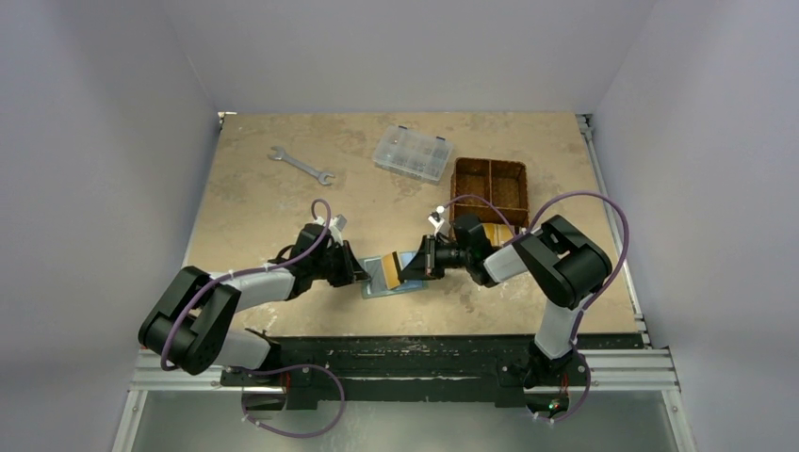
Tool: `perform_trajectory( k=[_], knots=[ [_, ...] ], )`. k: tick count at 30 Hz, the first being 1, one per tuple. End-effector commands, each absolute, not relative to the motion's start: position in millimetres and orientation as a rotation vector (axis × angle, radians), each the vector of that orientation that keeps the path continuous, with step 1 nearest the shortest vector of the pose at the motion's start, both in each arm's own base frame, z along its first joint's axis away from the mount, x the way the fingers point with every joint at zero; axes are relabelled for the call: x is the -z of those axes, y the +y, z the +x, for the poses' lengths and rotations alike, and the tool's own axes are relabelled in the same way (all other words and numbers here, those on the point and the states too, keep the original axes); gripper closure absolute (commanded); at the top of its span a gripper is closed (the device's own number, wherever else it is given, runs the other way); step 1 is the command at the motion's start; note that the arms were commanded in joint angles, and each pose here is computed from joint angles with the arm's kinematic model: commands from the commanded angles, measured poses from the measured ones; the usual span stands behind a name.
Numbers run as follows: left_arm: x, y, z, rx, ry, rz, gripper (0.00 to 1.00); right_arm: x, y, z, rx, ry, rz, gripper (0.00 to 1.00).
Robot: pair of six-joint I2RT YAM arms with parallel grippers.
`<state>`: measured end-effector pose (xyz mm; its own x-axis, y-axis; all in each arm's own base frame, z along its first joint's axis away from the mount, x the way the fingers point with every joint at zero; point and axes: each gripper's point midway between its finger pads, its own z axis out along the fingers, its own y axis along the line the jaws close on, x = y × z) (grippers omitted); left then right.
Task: Put the credit cards into the card holder
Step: Insert the credit card into the card holder.
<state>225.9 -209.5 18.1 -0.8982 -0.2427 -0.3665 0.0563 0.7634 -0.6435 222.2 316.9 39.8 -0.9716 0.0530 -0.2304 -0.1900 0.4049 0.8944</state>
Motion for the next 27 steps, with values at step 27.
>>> perform_trajectory(
  k=[27],
  knots=[
    [20, -186, 185, 0.811, 2.713, -0.151, 1.0, -47, 321, 238, -1.557, 2.35, -0.061, 1.0]
  ],
)
